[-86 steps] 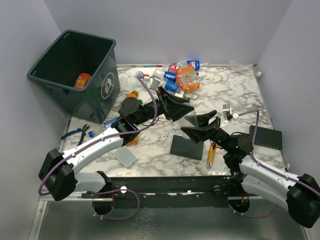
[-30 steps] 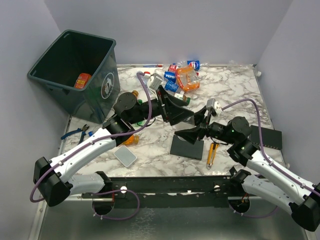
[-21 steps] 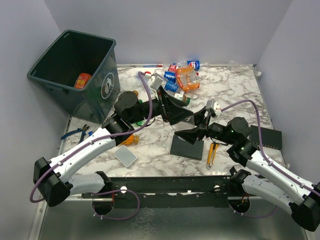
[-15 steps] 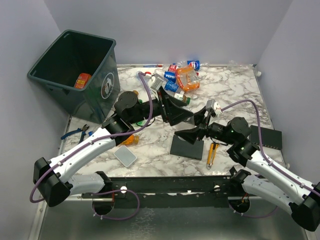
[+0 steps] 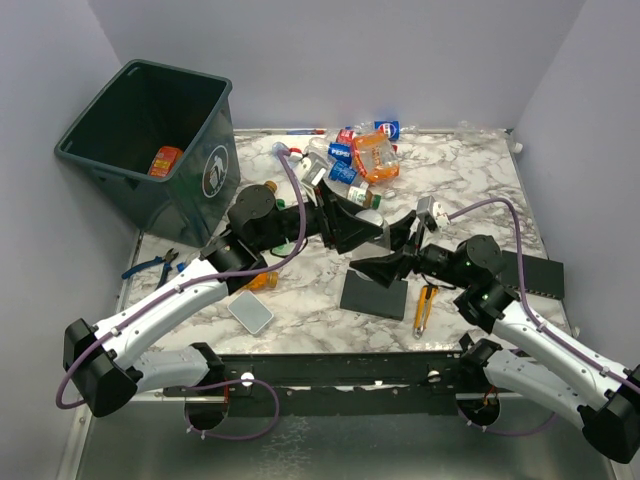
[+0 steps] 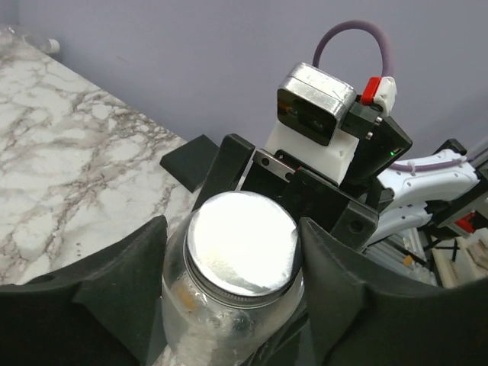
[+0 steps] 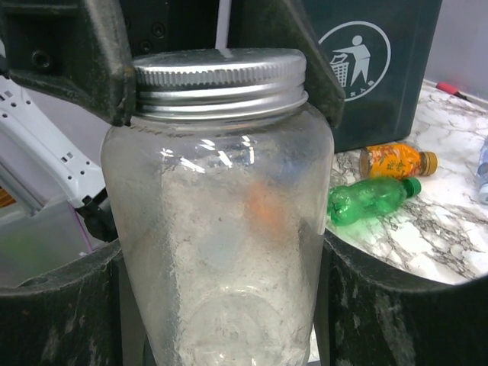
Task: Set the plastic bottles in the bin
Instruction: Pick up the plastic bottle at the center of the board.
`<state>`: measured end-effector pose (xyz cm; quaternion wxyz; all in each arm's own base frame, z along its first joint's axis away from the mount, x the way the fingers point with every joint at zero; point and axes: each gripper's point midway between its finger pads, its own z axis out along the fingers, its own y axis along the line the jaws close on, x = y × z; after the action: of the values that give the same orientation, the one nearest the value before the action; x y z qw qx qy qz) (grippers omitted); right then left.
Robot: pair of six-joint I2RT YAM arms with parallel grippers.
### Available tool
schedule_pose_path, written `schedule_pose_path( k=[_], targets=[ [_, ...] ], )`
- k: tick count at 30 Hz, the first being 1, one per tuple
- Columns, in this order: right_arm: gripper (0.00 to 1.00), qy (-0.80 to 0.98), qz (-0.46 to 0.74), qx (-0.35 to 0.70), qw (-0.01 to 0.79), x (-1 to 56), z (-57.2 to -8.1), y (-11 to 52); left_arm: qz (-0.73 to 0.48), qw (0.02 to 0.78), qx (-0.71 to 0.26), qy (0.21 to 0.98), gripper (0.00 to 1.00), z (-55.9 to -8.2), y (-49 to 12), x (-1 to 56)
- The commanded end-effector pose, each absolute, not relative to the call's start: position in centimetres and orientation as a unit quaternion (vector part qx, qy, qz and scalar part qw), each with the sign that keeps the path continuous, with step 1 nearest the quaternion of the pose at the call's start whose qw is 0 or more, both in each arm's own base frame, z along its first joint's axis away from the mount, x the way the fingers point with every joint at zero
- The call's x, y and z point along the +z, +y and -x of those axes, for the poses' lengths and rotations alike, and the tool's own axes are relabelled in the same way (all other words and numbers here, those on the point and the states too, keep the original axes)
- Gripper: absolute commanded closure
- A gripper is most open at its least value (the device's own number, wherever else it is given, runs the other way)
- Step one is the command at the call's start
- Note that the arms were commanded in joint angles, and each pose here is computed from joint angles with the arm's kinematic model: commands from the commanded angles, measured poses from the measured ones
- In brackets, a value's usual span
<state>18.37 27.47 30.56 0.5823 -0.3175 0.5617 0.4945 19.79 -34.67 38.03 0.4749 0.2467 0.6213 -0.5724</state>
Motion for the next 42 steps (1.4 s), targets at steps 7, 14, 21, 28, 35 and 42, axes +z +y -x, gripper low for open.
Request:
schedule_pose_path(
  k=[7, 14, 21, 28, 35, 42],
  targets=[
    [0.91, 0.558, 0.302, 0.518, 0.573, 31.2, -18.0, 27.6, -0.261, 0.478, -0.581, 0.605, 0.57, -19.2, -34.6, 38.2],
    [0.83, 0.546, 0.299, 0.549, 0.558, 32.0, -17.3, 28.1, -0.261, 0.486, -0.578, 0.601, 0.88, -19.2, -34.5, 38.0],
    [0.00, 0.570, 0.297, 0.544, 0.540, 32.8, -17.3, 28.0, -0.232, 0.528, -0.551, 0.603, 1.00, -20.7, -33.4, 39.0],
    [0.00, 0.595, 0.297, 0.524, 0.532, 34.7, -16.2, 26.6, -0.185, 0.598, -0.494, 0.603, 1.00, -23.8, -31.3, 42.3],
    [0.00, 0.624, 0.247, 0.496, 0.551, 37.2, -16.0, 24.1, -0.125, 0.711, -0.355, 0.593, 1.00, -28.1, -26.0, 48.8],
    [0.00, 0.593, 0.149, 0.468, 0.638, 38.0, -17.0, 20.2, -0.018, 0.810, -0.033, 0.585, 1.00, -32.4, -14.4, 54.5]
  ],
)
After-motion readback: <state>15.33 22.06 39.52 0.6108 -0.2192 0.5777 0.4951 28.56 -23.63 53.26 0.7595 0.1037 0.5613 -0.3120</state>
